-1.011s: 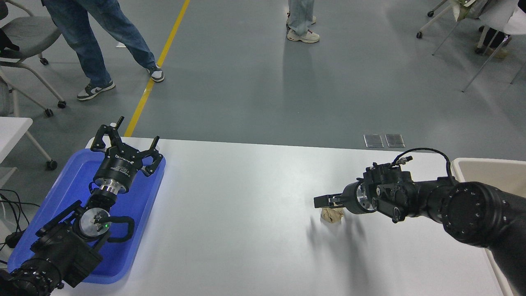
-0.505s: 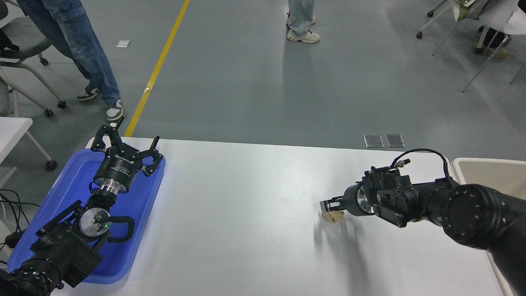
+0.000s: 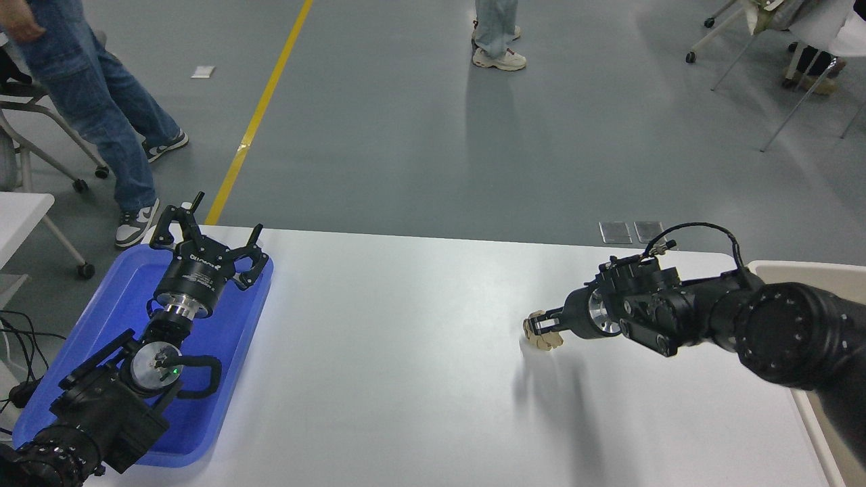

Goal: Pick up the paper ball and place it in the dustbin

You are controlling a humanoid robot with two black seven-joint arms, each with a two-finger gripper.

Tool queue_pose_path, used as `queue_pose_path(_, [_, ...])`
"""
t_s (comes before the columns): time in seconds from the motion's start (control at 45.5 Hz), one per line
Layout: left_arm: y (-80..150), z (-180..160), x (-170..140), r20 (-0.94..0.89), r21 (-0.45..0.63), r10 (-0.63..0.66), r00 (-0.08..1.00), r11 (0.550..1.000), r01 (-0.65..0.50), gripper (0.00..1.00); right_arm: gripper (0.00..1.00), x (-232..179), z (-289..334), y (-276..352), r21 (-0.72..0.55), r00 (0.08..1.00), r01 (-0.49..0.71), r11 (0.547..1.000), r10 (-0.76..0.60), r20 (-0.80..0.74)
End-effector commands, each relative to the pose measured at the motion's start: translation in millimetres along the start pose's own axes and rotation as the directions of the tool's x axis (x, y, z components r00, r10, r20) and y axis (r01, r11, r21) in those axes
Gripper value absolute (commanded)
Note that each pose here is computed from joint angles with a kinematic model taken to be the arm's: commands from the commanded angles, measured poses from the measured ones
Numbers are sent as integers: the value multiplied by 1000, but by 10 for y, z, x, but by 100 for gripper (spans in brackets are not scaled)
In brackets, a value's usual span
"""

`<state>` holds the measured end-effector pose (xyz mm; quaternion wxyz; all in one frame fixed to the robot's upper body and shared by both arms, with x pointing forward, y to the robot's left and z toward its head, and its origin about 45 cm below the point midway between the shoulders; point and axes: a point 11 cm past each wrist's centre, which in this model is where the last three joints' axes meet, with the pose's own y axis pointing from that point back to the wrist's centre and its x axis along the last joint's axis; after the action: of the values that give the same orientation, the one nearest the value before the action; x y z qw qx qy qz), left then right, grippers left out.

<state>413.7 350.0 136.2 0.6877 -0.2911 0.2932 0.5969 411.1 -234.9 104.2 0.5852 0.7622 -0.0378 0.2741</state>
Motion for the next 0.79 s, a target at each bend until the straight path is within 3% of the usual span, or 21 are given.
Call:
queue_pose_path(0.0, [0, 0, 0, 0, 0, 0, 1000, 1000, 0, 100, 0, 419, 144, 611, -29, 1000, 18, 999, -18, 3])
queue_pose_path(0.396, [0, 0, 0, 0, 0, 0, 1000, 1000, 0, 100, 0, 1130, 173, 1725, -67, 999, 11, 998, -7, 48])
queue_pose_path(0.769, [0, -2, 0, 0, 2, 0, 1000, 1000, 0, 100, 0, 1455, -106, 2494, -35, 998, -54, 998, 55, 42])
